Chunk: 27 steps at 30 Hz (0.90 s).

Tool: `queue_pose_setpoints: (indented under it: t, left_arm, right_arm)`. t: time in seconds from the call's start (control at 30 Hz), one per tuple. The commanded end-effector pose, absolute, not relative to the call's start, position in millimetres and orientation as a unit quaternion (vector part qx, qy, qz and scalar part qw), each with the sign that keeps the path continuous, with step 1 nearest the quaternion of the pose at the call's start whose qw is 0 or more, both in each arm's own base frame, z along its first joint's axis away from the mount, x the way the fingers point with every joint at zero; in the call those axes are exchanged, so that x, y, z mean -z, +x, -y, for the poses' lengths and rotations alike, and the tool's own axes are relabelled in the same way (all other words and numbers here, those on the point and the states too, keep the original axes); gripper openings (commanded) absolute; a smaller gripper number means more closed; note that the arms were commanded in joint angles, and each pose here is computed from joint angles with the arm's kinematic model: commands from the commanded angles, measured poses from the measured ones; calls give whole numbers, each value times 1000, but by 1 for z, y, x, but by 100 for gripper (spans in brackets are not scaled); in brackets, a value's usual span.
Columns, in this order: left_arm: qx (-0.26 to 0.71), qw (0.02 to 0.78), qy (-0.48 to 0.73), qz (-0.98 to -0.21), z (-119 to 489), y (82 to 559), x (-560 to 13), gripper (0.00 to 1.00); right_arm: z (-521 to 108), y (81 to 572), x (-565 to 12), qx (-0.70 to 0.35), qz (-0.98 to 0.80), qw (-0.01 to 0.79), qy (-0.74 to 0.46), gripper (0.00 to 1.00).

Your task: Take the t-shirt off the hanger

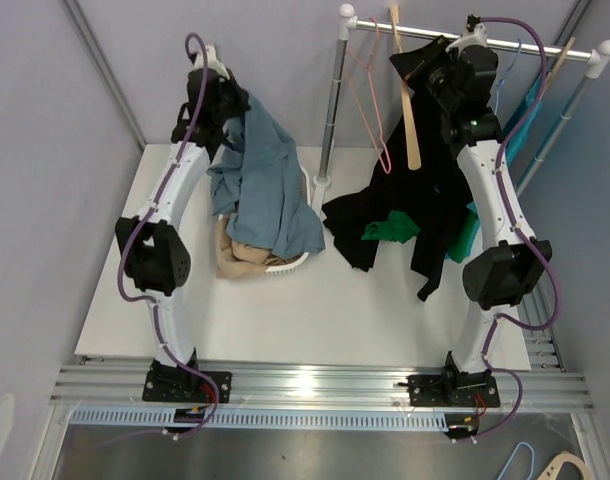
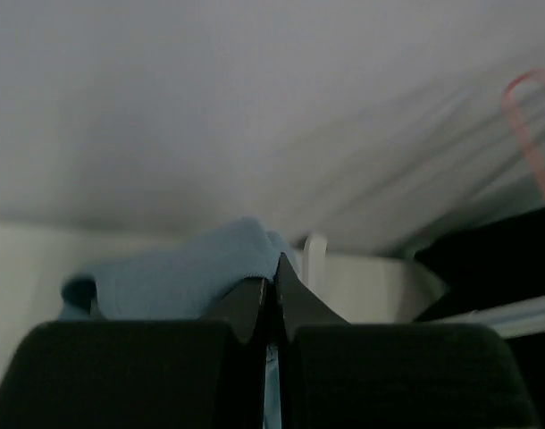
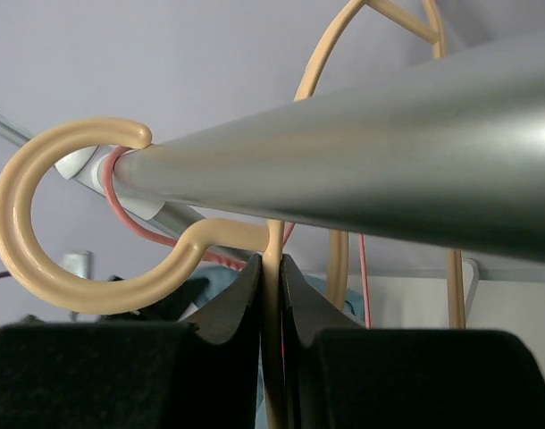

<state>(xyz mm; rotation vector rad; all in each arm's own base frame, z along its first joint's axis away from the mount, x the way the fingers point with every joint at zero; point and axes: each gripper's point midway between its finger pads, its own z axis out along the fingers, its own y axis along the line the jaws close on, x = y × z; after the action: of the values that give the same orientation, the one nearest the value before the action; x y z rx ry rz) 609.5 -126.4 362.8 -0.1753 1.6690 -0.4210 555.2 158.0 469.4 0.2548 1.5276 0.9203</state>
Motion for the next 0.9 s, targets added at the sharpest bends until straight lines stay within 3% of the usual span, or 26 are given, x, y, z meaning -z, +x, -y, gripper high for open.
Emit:
queue_pose_setpoints:
  t: [0.0,0.07,0.1,0.13,0.2,0.23,0.53,0.67,0.87]
  left_arm:
    - [220,584,-134,-770,133,569,-348,1]
    - [208,537,-145,-804,146,546,-299,1]
    - [220,562,-138,-785,151,530,-327,1]
    - [208,527,-126,-814,164,508,-278,1]
    - [208,566,-123,-788,166,478,-309,1]
    - [201,552,-111,-801,176,460,-282,1]
    - [211,581,-90,-781,175,377,-301,1]
    - [176,564,-114,-799,156,380,-273,1]
    - [198,499,-117,-835,159,408,-230,1]
  right_arm:
    - [-147,552,-483,-386,-648,646,118,0]
    - [-144,553,-482,-381,-646,649,125,0]
    - [-142,554,-482,-380,-646,649,128,0]
    - [-139,555,-479,-377,-648,648,134,0]
    - [-137,556,-478,-377,-648,648,135,0]
    - [-136,557,-475,-376,-649,646,137,1]
    - [-132,562,-468,-372,-652,644,144,1]
    - [-131,564,-467,-376,-651,642,147,4]
    - [-130,566,-467,-375,-650,643,151,6]
